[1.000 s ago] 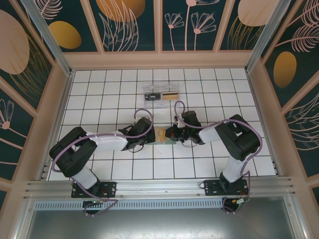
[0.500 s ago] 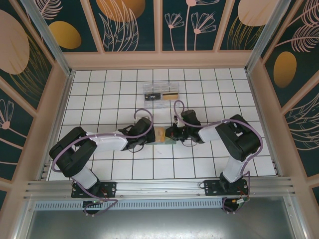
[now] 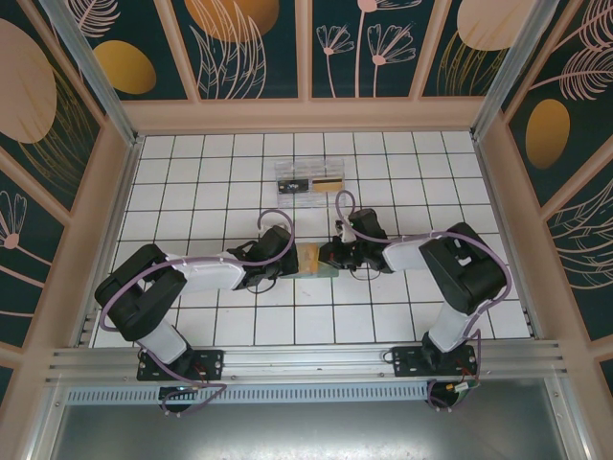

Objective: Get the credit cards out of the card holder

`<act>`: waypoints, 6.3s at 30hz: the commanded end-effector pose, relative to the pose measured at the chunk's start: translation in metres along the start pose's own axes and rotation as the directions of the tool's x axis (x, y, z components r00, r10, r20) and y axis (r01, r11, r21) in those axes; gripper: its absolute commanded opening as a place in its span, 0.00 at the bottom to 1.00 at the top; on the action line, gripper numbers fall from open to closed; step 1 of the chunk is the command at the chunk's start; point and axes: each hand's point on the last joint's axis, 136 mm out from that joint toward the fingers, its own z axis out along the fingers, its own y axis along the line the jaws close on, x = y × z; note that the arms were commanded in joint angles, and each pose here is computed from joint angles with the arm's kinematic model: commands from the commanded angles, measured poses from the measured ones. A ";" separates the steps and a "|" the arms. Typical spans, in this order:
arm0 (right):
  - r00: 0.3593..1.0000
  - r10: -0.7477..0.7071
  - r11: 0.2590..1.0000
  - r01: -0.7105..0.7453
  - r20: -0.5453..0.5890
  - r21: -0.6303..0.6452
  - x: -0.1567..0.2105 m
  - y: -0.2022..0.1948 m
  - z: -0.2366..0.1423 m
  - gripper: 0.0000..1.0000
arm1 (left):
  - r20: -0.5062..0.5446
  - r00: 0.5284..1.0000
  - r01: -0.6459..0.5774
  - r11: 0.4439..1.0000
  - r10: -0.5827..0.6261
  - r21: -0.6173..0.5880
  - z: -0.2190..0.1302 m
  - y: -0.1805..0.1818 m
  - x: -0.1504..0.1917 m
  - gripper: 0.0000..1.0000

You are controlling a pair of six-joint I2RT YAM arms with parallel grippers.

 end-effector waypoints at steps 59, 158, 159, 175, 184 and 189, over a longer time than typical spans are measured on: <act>0.999 0.022 1.000 -0.022 0.037 -0.012 -0.004 -0.016 -0.026 0.00 | -0.076 0.997 -0.001 0.994 -0.008 -0.110 0.006 0.036 0.025 0.00; -0.192 -0.723 -0.479 0.831 -0.663 0.281 -0.199 0.036 -0.026 0.00 | 0.536 0.824 0.070 0.972 -0.184 0.226 -0.206 0.045 -0.051 0.98; -0.192 -0.723 -0.479 0.831 -0.663 0.282 -0.200 0.035 -0.026 0.00 | 0.536 0.824 0.067 0.972 -0.181 0.225 -0.206 0.045 -0.051 0.98; -0.155 -0.748 -0.470 0.810 -0.645 0.351 -0.218 0.033 -0.021 0.18 | 0.537 0.825 0.070 0.975 -0.176 0.213 -0.204 0.047 -0.051 0.98; -0.125 -0.758 -0.474 0.779 -0.640 0.410 -0.233 0.034 -0.022 0.20 | 0.538 0.826 0.072 0.977 -0.171 0.200 -0.202 0.049 -0.051 0.99; -0.102 -0.772 -0.471 0.754 -0.627 0.457 -0.244 0.040 -0.027 0.20 | 0.537 0.827 0.072 0.977 -0.170 0.199 -0.201 0.050 -0.050 0.99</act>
